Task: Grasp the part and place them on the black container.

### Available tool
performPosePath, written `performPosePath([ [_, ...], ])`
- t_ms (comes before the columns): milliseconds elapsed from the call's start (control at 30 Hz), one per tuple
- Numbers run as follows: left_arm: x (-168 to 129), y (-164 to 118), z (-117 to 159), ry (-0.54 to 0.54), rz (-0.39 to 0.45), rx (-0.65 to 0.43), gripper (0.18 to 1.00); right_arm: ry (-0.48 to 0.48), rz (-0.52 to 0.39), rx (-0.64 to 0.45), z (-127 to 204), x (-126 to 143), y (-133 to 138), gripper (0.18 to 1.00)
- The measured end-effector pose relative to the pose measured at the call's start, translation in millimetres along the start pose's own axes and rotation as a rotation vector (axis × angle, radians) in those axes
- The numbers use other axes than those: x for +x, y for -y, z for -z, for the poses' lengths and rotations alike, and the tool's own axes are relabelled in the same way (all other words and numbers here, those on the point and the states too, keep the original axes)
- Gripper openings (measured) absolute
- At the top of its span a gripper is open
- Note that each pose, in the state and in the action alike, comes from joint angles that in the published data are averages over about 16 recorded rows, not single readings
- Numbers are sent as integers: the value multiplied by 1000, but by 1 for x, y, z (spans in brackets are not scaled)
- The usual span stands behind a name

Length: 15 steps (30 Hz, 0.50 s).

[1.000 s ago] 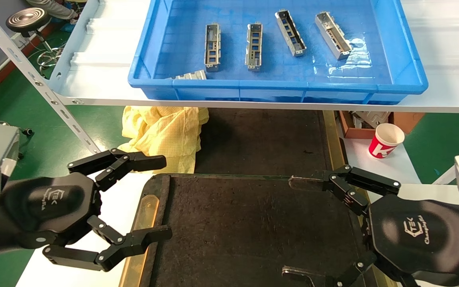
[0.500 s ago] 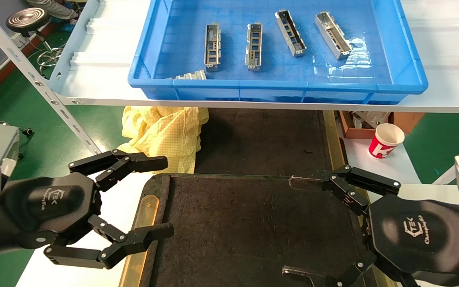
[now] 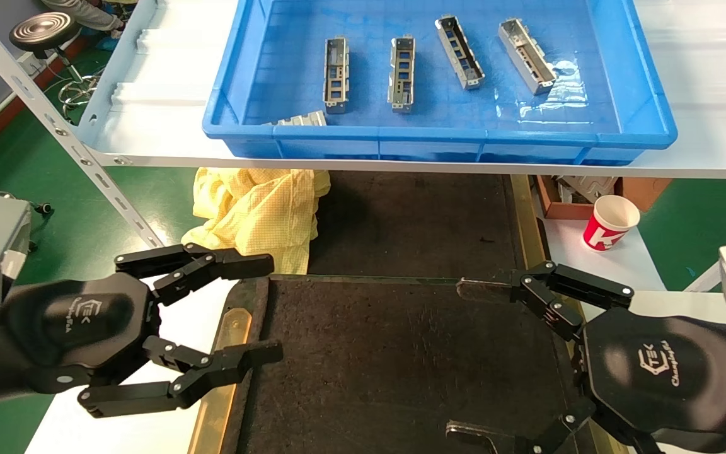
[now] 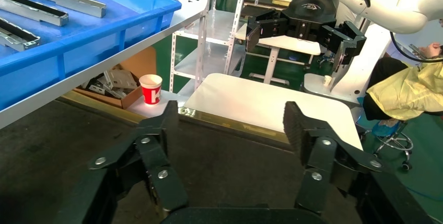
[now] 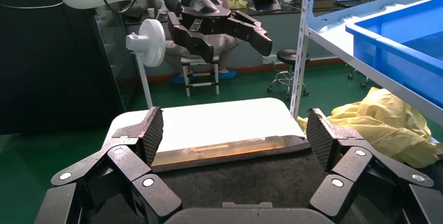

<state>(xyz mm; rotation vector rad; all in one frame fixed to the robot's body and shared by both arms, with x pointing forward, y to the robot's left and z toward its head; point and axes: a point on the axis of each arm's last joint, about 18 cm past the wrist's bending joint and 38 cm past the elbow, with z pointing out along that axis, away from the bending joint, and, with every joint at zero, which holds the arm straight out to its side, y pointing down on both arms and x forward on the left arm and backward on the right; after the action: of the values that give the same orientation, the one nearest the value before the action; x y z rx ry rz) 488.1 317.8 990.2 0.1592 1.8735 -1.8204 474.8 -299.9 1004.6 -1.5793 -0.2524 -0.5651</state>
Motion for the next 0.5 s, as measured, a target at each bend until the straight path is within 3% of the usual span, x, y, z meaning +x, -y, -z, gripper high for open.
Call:
performPosePath([
  [233,0,0,0,0,0,0,669,-29,48,21,-5,32,32,1001],
  [500,0,0,0,0,0,0,489,-112,95,13,-21,102,87,1001],
])
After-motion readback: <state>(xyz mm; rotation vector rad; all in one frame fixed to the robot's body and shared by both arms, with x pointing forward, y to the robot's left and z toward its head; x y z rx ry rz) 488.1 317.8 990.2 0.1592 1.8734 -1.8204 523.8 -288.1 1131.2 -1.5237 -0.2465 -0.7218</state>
